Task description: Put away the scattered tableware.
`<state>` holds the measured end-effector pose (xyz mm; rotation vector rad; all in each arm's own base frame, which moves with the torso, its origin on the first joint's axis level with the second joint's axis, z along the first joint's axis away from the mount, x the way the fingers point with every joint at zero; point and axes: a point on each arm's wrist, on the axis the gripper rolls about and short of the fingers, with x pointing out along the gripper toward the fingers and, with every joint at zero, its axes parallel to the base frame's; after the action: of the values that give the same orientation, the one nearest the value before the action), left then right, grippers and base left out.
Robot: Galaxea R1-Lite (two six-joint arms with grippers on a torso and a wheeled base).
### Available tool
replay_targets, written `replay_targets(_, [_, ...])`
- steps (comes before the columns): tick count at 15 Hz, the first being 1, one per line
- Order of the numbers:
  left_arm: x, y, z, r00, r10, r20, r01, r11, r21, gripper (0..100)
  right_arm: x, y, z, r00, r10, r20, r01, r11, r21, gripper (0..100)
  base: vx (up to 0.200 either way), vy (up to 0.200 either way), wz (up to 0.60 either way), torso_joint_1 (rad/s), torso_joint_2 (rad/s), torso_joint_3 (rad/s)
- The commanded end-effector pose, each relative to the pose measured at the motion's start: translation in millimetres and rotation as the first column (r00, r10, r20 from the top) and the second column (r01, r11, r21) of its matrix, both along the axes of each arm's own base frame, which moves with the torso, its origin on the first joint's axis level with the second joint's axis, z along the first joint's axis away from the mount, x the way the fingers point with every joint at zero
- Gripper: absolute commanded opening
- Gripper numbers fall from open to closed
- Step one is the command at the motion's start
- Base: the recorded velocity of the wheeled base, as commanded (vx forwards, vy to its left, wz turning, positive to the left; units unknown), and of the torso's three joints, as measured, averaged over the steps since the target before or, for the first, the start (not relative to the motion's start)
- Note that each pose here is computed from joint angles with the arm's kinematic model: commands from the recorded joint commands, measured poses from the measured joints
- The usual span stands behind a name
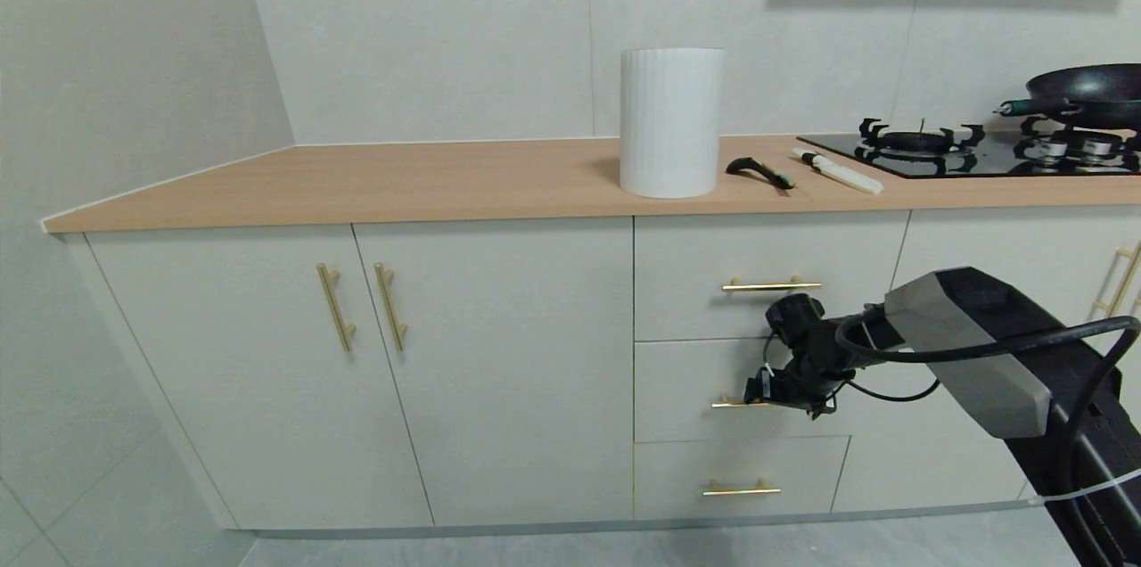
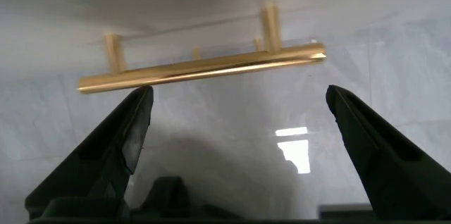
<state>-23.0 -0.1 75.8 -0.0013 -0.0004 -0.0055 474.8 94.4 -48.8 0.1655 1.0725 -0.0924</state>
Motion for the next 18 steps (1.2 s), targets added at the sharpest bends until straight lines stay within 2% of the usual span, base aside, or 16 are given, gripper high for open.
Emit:
replay_targets(1, [0, 0.0, 0.0, 1.0, 0.001, 0.0, -0.001, 1.0, 0.0, 100, -5, -3, 0, 0.999, -0.026, 0.035, 0.026, 1.0, -0.016, 100, 0.0, 0.0, 0.0, 0.0, 0.0, 0.0])
replay_targets(3, [0, 0.0, 0.0, 1.0, 0.001, 0.0, -0.001, 1.0, 0.0, 100, -13, -5, 2, 0.987, -0.037, 0.159, 0.037, 0.999, -0.003, 100, 0.0, 0.0, 0.0, 0.0, 0.0, 0.0])
replay_targets(6, [0, 0.0, 0.0, 1.0, 0.001, 0.0, -0.001, 1.0, 0.0, 100, -24, -7, -1, 0.935, -0.036, 0.352, 0.027, 0.999, 0.03, 100, 0.0, 0.0, 0.0, 0.0, 0.0, 0.0])
replay_targets(8, [0, 0.0, 0.0, 1.0, -0.001, 0.0, 0.001, 1.0, 0.0, 100, -26, -10, -4, 0.902, -0.011, 0.433, 0.004, 1.0, 0.018, 100, 0.0, 0.0, 0.0, 0.0, 0.0, 0.0])
replay_targets(15, [0, 0.0, 0.0, 1.0, -0.001, 0.0, 0.001, 1.0, 0.003, 100, -29, -16, -7, 0.907, -0.016, 0.42, 0.013, 1.0, 0.01, 100, 0.0, 0.0, 0.0, 0.0, 0.0, 0.0])
replay_targets(18, [0, 0.0, 0.0, 1.0, -0.001, 0.0, 0.001, 1.0, 0.0, 100, -29, -17, -9, 0.911, -0.013, 0.413, 0.01, 1.0, 0.008, 100, -0.2, 0.0, 0.0, 0.006, 0.01, 0.001])
